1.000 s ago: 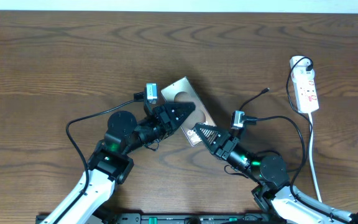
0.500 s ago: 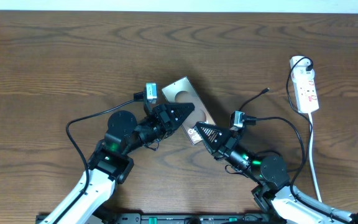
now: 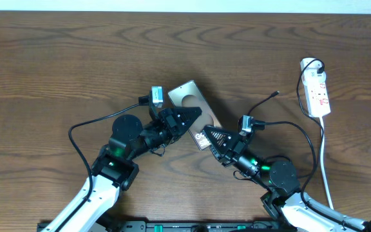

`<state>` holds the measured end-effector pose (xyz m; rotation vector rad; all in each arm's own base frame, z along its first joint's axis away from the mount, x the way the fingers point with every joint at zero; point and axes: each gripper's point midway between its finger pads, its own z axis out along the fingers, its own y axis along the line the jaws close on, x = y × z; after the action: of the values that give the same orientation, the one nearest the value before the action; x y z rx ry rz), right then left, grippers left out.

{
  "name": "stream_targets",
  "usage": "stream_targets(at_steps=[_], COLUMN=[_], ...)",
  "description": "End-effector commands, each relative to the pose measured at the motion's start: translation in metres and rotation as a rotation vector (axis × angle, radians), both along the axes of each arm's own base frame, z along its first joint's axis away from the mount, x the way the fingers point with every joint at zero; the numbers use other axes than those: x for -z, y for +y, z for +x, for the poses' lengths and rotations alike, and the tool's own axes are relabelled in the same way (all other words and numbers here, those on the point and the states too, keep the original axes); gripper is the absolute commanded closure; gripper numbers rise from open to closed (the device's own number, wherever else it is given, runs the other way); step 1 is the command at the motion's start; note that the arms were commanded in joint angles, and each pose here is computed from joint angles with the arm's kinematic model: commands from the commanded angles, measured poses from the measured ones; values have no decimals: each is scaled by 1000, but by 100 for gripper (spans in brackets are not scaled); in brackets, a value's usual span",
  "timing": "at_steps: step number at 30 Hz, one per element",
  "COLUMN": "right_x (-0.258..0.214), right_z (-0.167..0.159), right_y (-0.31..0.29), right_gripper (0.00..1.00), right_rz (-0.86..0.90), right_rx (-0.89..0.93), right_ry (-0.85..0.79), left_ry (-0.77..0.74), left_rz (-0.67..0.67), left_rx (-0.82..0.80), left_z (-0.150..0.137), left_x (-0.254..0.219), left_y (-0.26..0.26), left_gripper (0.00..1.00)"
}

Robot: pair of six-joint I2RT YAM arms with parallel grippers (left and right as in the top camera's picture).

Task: Plug charger to phone and switch on socket
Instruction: 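Open the right gripper and withdraw it from the phone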

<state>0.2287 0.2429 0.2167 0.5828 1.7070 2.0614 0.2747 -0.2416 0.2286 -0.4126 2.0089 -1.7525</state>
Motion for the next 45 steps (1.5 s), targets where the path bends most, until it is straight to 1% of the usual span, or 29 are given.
stream_targets(at_steps=[1, 8, 13, 17, 22, 24, 29, 33, 37, 39, 43, 45], right_x=[-4, 13, 15, 17, 47, 68, 104, 105, 112, 124, 156, 158], right_z=[-2, -8, -14, -15, -13, -11, -9, -6, -1, 4, 12, 13], right_y=[4, 10, 14, 15, 14, 12, 3, 1, -5, -14, -41, -43], right_gripper=[62, 48, 35, 28, 20, 18, 14, 8, 7, 7, 5, 4], right_rz=[-1, -49, -60, -120, -305, -407, -560, -641, -771, -852, -1011, -1046], right_rx=[-29, -79, -120, -114, -97, -88, -69, -59, -34, -5, 70, 77], right_ry=[-10, 43, 37, -46, -131, -133, -94, -211, -342, -335, -221, -244], left_ry=[-32, -30, -51, -44, 29, 41, 30, 60, 133, 140, 161, 158], left_rz=[-1, 20, 36, 60, 133, 155, 174, 190, 219, 233, 236, 248], left_rx=[-11, -31, -57, -85, -114, -119, -123, -120, -104, -83, -53, -49], left_z=[2, 6, 13, 20, 24, 25, 26, 24, 16, 12, 7, 6], left_x=[-8, -3, -3, 4, 30, 36, 38, 46, 62, 66, 70, 72], left_y=[0, 4, 12, 21, 36, 40, 43, 44, 45, 44, 41, 42], left_gripper=[92, 92, 93, 93, 93, 93, 93, 93, 93, 92, 92, 93])
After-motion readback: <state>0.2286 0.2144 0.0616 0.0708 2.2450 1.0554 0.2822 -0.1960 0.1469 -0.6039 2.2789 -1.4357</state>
